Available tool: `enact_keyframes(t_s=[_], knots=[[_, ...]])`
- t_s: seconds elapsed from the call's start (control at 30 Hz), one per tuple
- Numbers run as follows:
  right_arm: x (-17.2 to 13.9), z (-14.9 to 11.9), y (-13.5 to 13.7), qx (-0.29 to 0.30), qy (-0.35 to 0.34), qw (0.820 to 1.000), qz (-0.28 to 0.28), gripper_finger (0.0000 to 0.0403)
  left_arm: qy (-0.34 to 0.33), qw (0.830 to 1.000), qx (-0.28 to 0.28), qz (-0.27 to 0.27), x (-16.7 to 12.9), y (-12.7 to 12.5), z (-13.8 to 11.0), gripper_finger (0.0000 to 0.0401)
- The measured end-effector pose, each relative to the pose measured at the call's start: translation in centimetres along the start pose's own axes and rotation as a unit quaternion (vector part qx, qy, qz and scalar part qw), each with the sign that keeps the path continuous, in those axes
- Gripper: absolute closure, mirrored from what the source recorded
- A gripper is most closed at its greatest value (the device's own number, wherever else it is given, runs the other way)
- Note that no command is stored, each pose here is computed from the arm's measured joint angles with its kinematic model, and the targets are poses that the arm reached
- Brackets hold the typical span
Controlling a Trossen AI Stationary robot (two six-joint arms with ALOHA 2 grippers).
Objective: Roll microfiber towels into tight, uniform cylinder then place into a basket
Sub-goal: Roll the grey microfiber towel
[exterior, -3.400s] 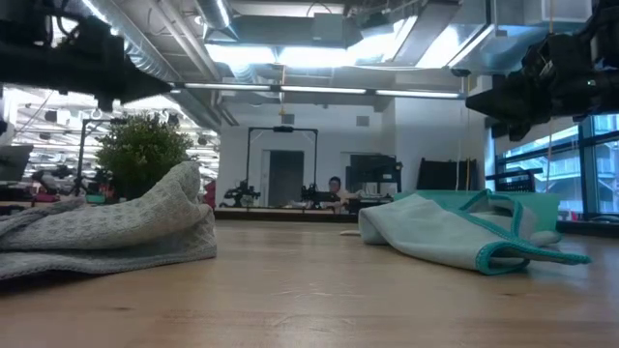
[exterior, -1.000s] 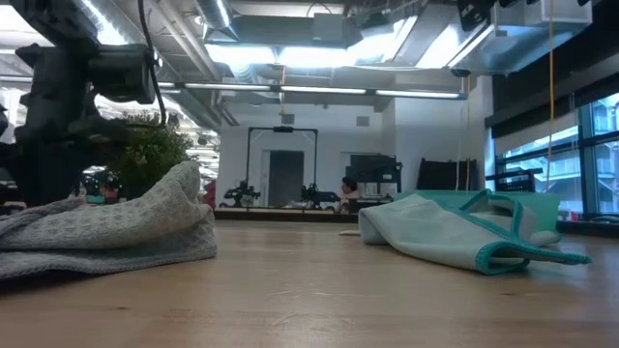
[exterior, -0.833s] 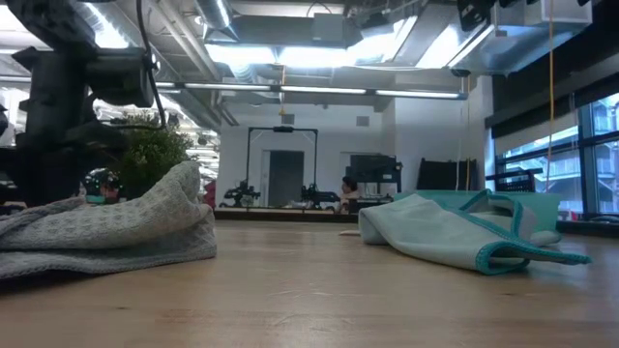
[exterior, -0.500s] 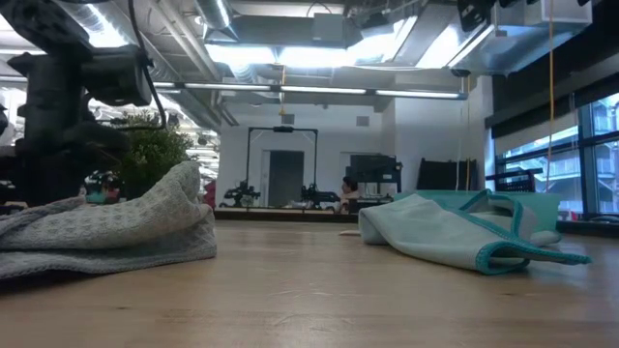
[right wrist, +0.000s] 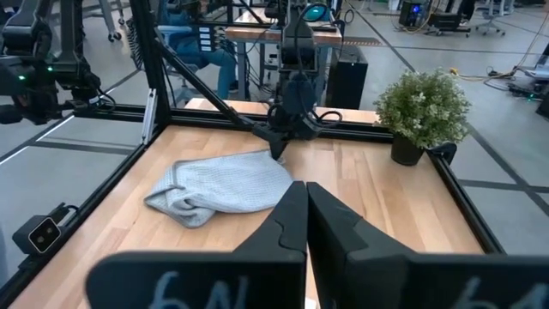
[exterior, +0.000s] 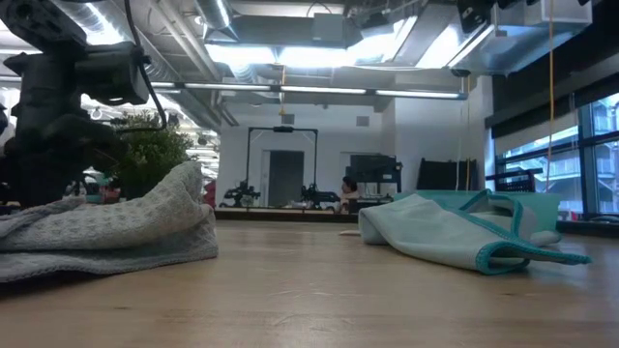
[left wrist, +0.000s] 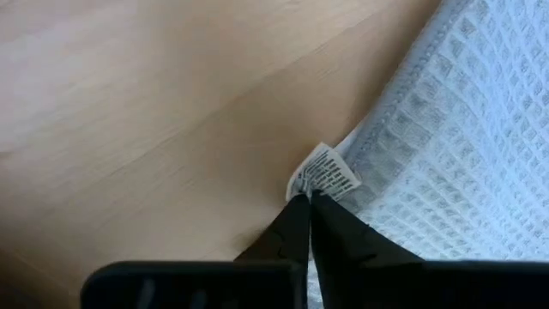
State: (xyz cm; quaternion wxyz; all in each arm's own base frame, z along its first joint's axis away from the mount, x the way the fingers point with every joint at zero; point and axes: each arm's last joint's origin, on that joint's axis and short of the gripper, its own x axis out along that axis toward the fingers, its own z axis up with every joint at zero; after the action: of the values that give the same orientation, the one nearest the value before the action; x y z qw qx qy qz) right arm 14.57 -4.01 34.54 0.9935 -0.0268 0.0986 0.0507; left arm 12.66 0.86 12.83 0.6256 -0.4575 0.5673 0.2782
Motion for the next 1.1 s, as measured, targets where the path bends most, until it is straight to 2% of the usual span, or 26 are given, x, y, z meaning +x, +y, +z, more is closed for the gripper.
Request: enact_keyframes(t_s=[0.17,0.37,0.63,0.87,1.1], knots=[[0.0,0.0,0.0,0.000,0.000,1.000,0.000,0.0399,-0.014,1.000,-0.011,-0.006,-0.3,-0.3,0.4,0.0400],[0.0,0.0,0.0,-0.003,0.001,1.000,-0.008,0.0399,-0.092,0.995,-0.020,-0.019,-2.6,-1.8,2.2,0.0401],[0.4,-0.2,-0.4,-0.011,0.012,0.999,-0.036,0.0399,-0.167,0.985,0.017,-0.044,-6.1,-3.5,4.2,0.0401],[4.5,-2.0,-2.0,-0.005,0.081,0.997,-0.014,0.0399,-0.219,0.970,0.088,-0.055,-9.5,-5.1,5.1,0.0401],[9.5,-3.4,-4.2,0.033,0.069,0.997,-0.018,0.0390,-0.235,0.959,0.154,-0.036,-11.7,-5.7,5.1,0.0401]])
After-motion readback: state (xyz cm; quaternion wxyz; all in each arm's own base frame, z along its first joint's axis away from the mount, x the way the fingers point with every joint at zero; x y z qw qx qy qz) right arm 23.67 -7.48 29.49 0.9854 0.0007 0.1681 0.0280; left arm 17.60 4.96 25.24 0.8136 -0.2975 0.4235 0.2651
